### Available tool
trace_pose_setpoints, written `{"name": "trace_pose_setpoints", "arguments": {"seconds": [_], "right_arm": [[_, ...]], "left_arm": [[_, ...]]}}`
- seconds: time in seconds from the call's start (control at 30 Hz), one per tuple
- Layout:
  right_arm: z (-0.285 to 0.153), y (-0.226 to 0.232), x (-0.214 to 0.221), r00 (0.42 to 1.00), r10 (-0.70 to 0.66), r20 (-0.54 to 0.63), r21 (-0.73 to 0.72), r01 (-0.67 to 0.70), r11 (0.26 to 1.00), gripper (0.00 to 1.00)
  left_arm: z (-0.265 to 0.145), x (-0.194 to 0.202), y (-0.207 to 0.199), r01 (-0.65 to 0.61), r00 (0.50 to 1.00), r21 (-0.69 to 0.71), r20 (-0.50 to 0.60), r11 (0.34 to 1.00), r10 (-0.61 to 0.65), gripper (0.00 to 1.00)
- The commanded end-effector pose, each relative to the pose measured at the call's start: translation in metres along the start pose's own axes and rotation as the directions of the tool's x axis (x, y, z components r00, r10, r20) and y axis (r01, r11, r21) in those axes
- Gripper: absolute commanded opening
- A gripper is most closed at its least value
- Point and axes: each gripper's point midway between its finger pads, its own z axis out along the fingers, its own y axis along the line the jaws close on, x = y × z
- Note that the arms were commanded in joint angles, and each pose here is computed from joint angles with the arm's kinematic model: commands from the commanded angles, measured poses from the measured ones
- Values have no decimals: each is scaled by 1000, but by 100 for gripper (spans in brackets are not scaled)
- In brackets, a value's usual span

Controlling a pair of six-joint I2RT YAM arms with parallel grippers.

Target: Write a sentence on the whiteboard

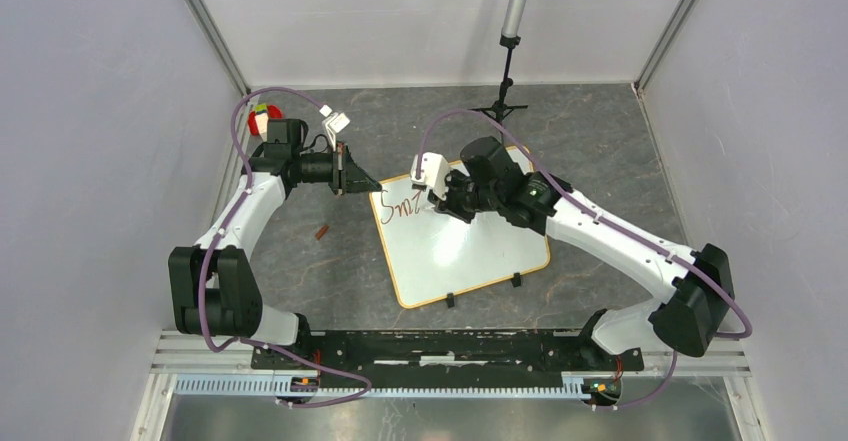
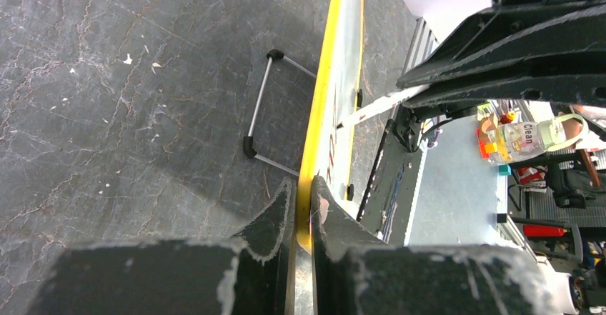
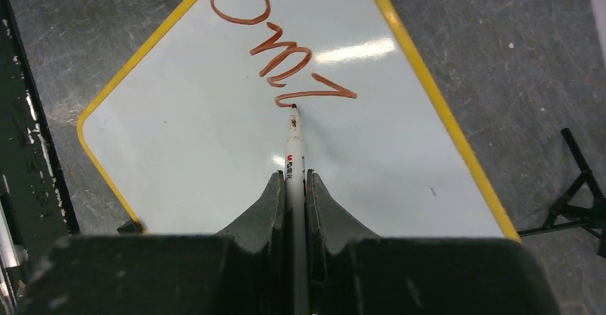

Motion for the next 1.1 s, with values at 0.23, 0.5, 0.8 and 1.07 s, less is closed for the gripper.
{"name": "trace_pose_setpoints", "arguments": {"seconds": [0.23,0.5,0.8,1.07], "right_arm": [[-19,-37,-57,994,-51,97,126,38,991,0],[-5,-42,-43,998,-46,53,140,38,989,0],[-9,-36,-39,998,-45,50,124,39,991,0],[-33,-48,-42,995,-9,95,154,-6,988,0]], "left_arm": [[1,-8,-3,-19,1000,1,14,1000,19,2],[1,-8,-3,-22,1000,2,14,1000,22,2],[2,-7,-1,-16,1000,1,11,1000,16,2],[2,-8,-1,-17,1000,2,12,1000,17,3]]}}
